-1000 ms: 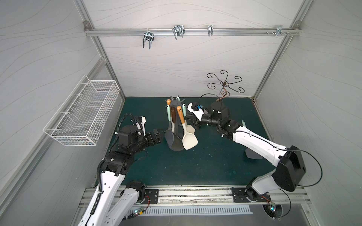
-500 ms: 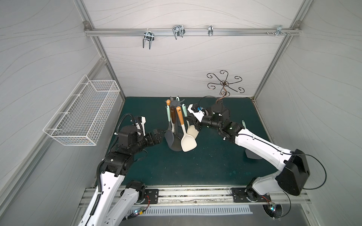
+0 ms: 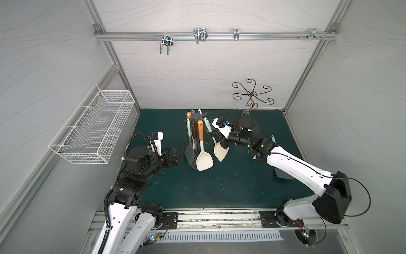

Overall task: Take the spatula off the kitchen utensil rack
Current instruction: Take off the spatula from the rack.

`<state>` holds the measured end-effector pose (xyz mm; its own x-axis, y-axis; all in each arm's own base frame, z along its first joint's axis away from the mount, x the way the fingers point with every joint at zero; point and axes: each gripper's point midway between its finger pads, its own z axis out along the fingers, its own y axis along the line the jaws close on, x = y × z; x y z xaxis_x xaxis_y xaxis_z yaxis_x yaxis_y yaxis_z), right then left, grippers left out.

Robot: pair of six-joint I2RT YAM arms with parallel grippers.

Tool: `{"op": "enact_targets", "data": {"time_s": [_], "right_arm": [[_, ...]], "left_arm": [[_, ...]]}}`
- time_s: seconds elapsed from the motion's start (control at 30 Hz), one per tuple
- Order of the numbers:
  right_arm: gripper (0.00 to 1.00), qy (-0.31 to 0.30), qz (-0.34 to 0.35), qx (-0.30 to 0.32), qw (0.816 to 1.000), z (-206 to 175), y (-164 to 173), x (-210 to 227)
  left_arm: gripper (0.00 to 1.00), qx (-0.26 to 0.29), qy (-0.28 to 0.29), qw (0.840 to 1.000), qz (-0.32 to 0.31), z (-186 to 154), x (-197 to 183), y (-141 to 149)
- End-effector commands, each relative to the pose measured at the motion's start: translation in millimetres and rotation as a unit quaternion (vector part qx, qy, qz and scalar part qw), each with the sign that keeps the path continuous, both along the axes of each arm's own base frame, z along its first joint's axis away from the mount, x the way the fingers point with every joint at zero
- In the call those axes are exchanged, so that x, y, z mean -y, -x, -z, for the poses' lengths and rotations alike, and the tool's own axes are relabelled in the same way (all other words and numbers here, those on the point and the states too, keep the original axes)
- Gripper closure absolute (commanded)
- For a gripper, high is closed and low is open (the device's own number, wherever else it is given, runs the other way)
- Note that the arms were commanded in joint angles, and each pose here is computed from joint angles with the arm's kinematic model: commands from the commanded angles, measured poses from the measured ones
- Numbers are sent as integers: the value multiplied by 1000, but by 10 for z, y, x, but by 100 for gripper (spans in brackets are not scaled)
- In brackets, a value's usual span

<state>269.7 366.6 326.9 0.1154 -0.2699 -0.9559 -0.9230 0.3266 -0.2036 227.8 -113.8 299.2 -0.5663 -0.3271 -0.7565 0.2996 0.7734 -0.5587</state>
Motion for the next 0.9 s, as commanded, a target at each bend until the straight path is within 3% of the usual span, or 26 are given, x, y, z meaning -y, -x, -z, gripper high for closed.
{"op": "enact_targets", "data": {"time_s": [0.0,0.33,0.57,0.87], "right_arm": [[100,-40,-37,52,997,-466,233,49],[100,-38,-19,21,999,-561,224,103],[100,-1,19,-20,1000,-446,212,254],[100,0,11,-49,999,-595,354,342]], "left_arm": [[0,33,12,999,24,-159,77,-10],[0,19,8,1000,23,-105,78,-39],[0,17,3,1000,17,-98,58,-54],[0,14,-1,1000,8,-79,28,-63]]}}
